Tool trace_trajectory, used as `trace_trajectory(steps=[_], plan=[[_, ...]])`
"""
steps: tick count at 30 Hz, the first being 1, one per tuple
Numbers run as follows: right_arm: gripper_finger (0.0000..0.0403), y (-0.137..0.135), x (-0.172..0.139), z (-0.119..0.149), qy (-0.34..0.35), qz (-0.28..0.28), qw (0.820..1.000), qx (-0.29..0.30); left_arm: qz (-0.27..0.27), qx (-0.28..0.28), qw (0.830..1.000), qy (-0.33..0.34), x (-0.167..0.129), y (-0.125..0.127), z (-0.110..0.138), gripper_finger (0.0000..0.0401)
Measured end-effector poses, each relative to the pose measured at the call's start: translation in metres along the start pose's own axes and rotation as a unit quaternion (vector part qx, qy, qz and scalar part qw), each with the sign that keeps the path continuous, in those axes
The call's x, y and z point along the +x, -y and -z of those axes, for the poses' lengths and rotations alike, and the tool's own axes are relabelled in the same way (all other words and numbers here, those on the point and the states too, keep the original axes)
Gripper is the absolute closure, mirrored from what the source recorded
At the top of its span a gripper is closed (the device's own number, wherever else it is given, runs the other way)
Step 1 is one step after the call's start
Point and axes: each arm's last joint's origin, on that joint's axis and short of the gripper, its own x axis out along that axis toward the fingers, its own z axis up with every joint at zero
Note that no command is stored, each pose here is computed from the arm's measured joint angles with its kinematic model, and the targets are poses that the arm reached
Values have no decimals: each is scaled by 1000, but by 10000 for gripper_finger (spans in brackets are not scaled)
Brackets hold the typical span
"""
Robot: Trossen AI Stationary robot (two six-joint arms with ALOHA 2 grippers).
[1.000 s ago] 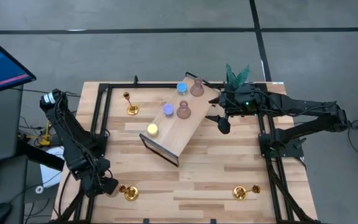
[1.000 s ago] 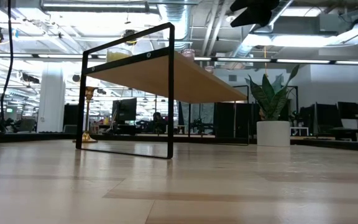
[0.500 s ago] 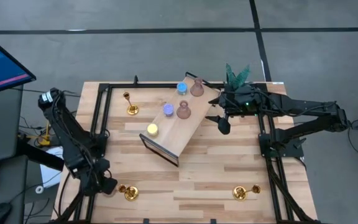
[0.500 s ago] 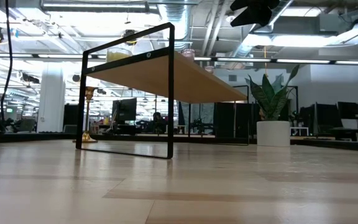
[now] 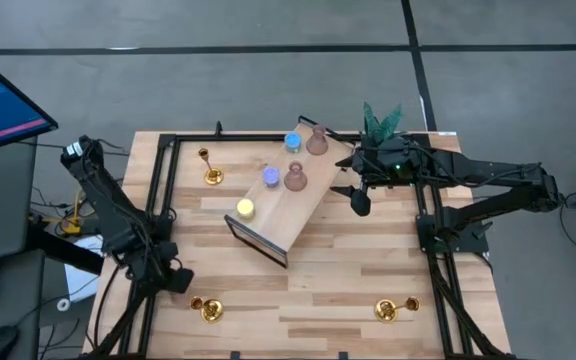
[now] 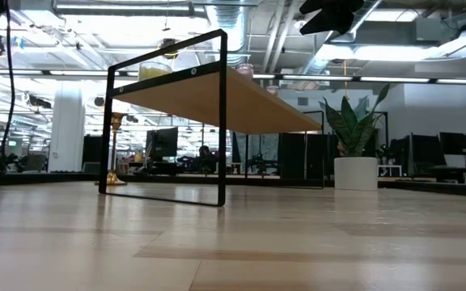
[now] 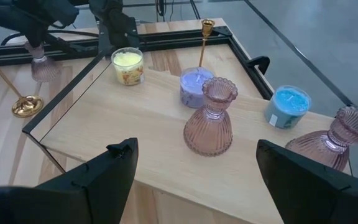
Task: Pick & Place candle stick holders
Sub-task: Put the glass candle holder on the shelf
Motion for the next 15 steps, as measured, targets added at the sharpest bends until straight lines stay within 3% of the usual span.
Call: trace_trajectory(steps=[10, 15], plan=[[85, 0, 0, 0, 0, 0, 1000, -4, 13, -41, 999, 25, -36, -3, -18, 374], [85, 0, 1, -4, 18, 0, 1000, -18, 55, -54, 995, 66, -65, 3, -24, 374]])
